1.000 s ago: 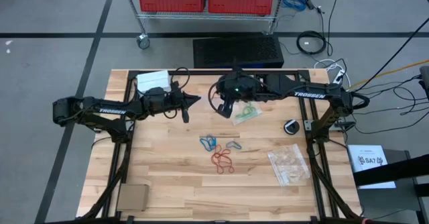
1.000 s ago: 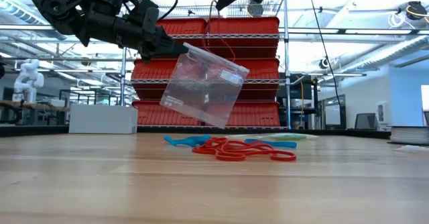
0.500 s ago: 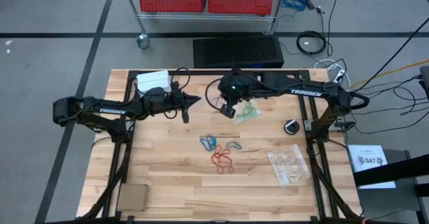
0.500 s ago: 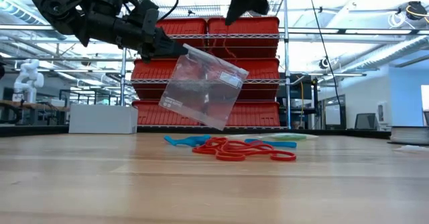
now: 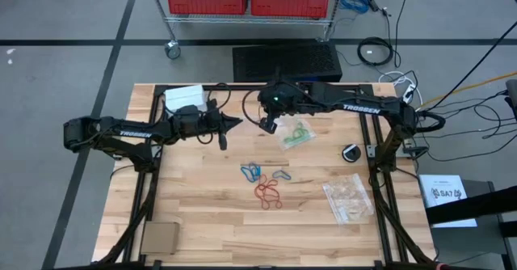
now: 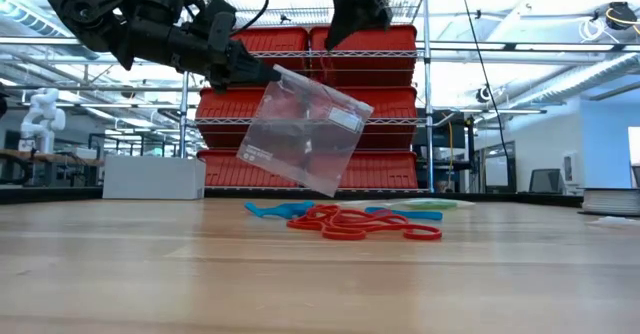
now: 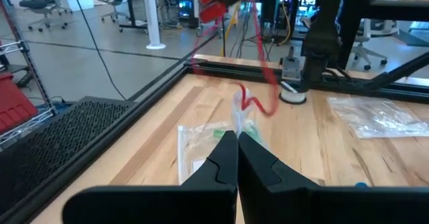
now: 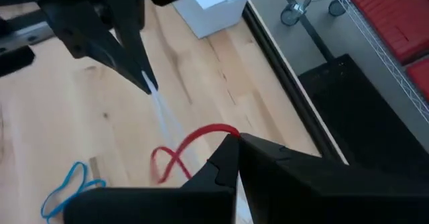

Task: Sort rubber bands
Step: Put the red rubber band into the top left transparent zip lock bag

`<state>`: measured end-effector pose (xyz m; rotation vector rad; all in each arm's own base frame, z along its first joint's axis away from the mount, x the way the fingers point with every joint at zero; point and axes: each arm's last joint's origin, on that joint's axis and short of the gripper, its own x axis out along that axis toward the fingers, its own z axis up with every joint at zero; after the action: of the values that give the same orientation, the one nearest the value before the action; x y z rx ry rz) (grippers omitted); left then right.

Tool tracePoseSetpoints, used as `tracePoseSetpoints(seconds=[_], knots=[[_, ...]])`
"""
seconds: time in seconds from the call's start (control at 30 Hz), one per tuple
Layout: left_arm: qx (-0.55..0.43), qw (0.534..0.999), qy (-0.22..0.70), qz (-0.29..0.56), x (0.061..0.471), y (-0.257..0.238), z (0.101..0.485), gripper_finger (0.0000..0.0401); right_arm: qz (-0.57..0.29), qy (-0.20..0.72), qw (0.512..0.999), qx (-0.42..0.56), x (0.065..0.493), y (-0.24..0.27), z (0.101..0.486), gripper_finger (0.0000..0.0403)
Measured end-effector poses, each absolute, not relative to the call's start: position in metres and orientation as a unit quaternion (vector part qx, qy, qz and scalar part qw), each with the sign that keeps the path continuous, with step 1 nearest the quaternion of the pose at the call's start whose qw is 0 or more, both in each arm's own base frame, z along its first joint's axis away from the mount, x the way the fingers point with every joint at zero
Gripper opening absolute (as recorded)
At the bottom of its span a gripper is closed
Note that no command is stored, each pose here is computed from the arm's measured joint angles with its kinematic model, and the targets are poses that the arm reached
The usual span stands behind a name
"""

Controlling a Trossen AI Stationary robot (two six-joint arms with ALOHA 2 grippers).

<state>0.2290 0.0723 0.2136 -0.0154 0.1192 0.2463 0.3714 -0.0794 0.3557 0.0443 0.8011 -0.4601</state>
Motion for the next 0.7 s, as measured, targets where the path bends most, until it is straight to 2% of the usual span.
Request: tracePoseSetpoints(seconds=[0.7], knots=[[-0.010, 0.991, 0.060, 0.118, 0.2291, 0.0720, 0.2135, 0.0000, -0.271, 0.402, 0.875, -0.002, 0.3669, -0.0783, 0.3555, 0.0000]])
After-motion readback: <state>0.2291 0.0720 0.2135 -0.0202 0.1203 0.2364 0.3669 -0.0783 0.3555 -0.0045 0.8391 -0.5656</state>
